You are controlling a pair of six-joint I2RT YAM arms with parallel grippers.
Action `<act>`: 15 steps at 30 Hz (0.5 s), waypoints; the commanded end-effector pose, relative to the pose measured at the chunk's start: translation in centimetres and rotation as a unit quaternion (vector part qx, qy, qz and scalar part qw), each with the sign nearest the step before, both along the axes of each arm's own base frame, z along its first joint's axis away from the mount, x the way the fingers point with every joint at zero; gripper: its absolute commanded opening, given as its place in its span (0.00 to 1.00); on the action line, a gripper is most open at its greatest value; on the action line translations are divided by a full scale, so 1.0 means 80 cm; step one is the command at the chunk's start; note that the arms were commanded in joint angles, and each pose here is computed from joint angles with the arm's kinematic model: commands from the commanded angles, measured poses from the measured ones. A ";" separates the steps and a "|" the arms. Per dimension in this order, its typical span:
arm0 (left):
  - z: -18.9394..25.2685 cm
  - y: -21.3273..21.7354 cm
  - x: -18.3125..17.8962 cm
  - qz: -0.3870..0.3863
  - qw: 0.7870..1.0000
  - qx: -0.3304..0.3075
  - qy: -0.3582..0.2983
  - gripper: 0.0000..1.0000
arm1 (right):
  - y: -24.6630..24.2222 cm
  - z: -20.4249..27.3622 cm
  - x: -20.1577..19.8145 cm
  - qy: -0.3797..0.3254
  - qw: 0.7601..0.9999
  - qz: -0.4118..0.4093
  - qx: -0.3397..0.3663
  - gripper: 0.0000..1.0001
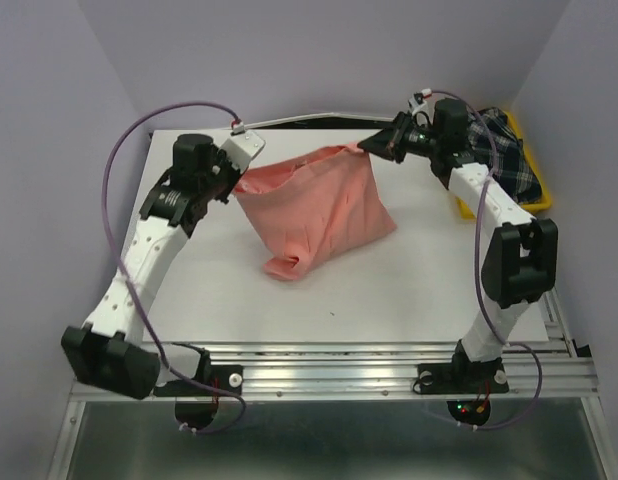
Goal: Fold and stack the skirts
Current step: Flatten the skirt out
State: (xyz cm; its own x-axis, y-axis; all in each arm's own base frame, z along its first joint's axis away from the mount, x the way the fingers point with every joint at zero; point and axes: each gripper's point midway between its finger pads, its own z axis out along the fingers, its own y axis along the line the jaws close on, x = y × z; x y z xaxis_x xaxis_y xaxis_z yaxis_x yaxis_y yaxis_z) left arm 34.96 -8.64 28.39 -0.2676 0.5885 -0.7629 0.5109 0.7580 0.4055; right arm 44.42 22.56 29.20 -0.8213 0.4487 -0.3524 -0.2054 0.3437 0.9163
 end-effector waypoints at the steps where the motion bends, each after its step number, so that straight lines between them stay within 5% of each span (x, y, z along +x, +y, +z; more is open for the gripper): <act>1: 0.109 0.016 0.117 0.095 0.982 -0.017 -0.159 0.00 | -0.038 0.118 0.104 -0.154 0.983 -0.100 0.008 0.01; 5: 0.224 0.022 0.209 0.149 0.951 -0.048 -0.267 0.00 | -0.059 0.219 0.147 -0.301 0.941 -0.155 -0.005 0.01; 9: 0.313 0.044 0.221 0.181 0.920 -0.086 -0.338 0.00 | -0.083 0.283 0.143 -0.377 0.909 -0.177 0.003 0.01; 13: 0.332 0.045 0.191 0.142 0.917 -0.083 -0.362 0.00 | -0.106 0.276 0.136 -0.373 0.912 -0.170 -0.010 0.01; 15: 0.247 0.030 0.198 0.104 0.948 -0.051 -0.297 0.00 | -0.099 0.231 0.135 -0.339 0.930 -0.141 -0.027 0.01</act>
